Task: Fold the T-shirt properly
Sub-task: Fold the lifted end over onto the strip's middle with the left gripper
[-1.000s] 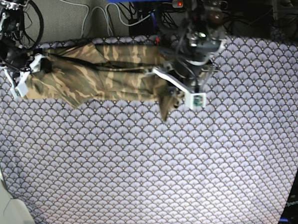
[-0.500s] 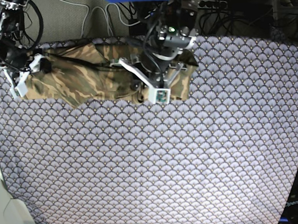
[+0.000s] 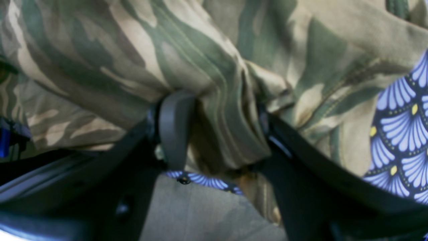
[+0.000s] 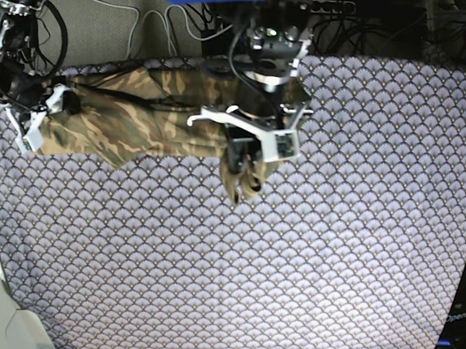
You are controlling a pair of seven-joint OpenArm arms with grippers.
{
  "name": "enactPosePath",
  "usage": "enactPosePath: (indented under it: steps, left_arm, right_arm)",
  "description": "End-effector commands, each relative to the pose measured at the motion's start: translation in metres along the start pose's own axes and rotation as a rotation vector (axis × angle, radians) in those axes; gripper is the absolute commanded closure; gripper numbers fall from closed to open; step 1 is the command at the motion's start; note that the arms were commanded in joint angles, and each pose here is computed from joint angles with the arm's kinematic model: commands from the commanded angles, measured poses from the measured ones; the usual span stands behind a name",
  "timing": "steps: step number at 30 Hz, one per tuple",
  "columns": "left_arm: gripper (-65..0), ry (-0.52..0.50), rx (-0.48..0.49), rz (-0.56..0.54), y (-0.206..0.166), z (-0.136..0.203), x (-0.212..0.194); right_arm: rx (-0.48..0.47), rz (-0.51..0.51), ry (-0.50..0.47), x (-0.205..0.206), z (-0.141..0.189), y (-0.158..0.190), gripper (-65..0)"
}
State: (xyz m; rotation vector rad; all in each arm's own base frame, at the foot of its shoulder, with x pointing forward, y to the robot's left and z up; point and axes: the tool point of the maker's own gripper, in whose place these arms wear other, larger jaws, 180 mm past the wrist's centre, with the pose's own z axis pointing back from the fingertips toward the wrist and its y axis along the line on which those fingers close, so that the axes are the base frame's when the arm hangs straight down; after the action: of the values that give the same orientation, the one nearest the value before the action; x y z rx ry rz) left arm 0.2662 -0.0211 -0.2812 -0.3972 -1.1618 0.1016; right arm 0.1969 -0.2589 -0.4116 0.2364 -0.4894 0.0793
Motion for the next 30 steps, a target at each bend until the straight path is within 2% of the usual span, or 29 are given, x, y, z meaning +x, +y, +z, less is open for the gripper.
enactPosePath:
  steps: [1, 6, 11, 14, 19, 25, 30]
  left_arm:
    - [-0.2, -0.054, -0.015, 0.016, -0.007, 0.002, 0.015]
    - [-0.2, -0.08, 0.048, 0.071, 0.008, 0.006, 0.018]
    - [-0.2, -0.06, 0.005, 0.137, 0.001, 0.006, 0.014]
    - [-0.2, -0.051, -0.063, 0.101, -0.016, 0.008, 0.012]
    - [-0.2, -0.05, -0.222, -0.02, -0.053, 0.013, 0.01]
    - [-0.2, -0.048, -0.243, -0.036, -0.059, 0.009, 0.01]
    - [-0.2, 0.017, -0.223, -0.062, -0.053, -0.005, -0.014]
  right_arm:
    - [-0.015, 0.02, -0.029, 0.01, 0.006, -0.005, -27.9]
    - [-0.015, 0.02, -0.029, 0.01, 0.006, -0.005, -27.8]
    - [-0.015, 0.02, -0.03, 0.01, 0.006, -0.005, -27.8]
    - [-0.015, 0.02, -0.032, 0.011, 0.006, -0.005, -27.8]
    - [-0.015, 0.02, -0.032, 0.011, 0.006, -0.005, -27.8]
    - [-0.015, 0.021, -0.033, 0.011, 0.006, -0.005, -27.8]
    - [-0.015, 0.021, -0.033, 0.011, 0.006, -0.005, -27.8]
